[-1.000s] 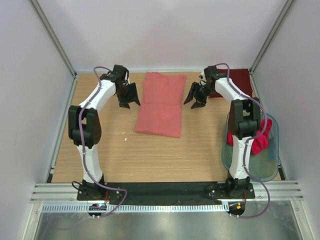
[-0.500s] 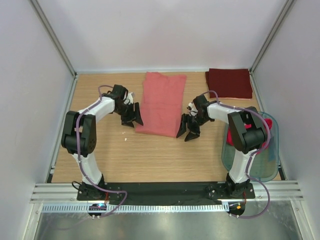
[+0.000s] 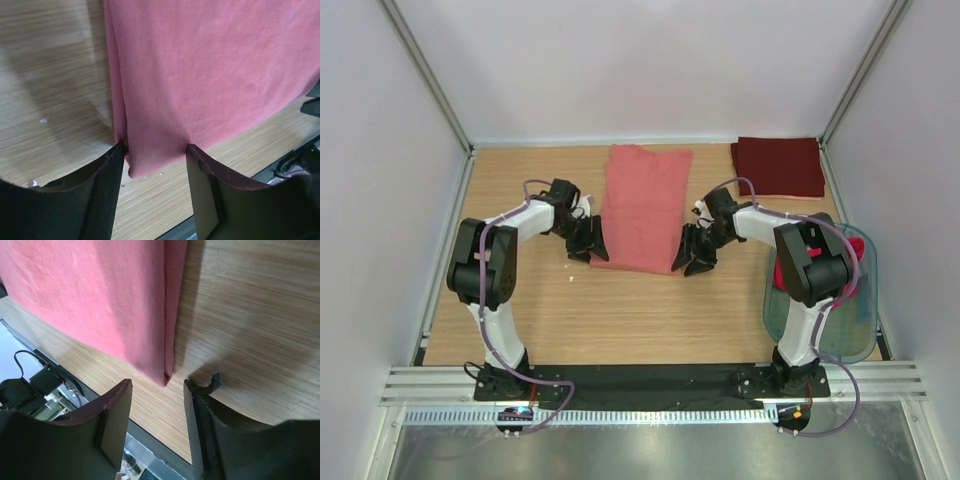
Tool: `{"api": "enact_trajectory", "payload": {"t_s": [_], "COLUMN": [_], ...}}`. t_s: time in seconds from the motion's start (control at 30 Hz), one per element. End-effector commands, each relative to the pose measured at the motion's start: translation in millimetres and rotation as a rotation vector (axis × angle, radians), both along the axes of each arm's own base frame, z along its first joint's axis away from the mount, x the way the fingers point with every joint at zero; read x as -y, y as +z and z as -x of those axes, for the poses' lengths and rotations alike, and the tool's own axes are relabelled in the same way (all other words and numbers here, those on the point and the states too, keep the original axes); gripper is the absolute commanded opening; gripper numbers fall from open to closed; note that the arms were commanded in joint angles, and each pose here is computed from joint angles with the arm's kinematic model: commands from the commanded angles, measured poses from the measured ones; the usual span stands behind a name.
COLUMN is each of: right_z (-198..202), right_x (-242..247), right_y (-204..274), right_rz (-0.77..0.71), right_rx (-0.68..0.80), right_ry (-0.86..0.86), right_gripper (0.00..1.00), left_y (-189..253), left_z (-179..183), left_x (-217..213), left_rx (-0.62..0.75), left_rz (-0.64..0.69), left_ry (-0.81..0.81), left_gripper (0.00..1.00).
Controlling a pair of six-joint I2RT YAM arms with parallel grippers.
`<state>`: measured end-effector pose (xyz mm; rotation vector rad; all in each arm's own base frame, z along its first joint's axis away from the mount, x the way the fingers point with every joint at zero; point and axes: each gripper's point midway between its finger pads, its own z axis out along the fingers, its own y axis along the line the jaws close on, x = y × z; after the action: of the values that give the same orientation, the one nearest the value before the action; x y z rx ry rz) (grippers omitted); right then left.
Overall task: Fold and stack the t-shirts
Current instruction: Fold the tshirt
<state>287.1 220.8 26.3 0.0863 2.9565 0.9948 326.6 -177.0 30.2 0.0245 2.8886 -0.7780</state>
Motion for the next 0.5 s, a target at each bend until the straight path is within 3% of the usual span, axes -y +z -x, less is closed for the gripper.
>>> {"api": "enact_trajectory", "payload": {"t_s": [0.0,0.07,0.1,0.13,0.17,0.47], "right_z": [-3,-1,-2,1,3,46], "right_x": [-4,-5,-6,-7,-6,46], "right_y": [-6,-10,-10,-13,-13,5], "right_rz": [-0.001,-0.006,-0.016,-0.023,-0.018,0.213], "right_rx": [0.016,0.007,0.005,-0.012,-0.018,-0.021], "right_ry": [0.005,0.004,0.005,0.007,0.006,0.009], "right_gripper": [0.50,0.42,0.19,0.05,0.01,0.01], "left_y": [5,-1,-3,-4,-3,37], "left_z": [8,12,17,18,18,29], "left_x": [1,2,4,4,5,15], "left_rx": [0.022,0.003,-0.011,-0.012,-0.009,0.062], "left_rz": [0.012,0.020,0.024,0.023,0.025,0.038], "left_ry": [-0.031,-0.032,-0.032,-0.026,-0.021,0.026], "left_gripper": [0.55,0.50,0.47,0.45,0.43,0.55]}}
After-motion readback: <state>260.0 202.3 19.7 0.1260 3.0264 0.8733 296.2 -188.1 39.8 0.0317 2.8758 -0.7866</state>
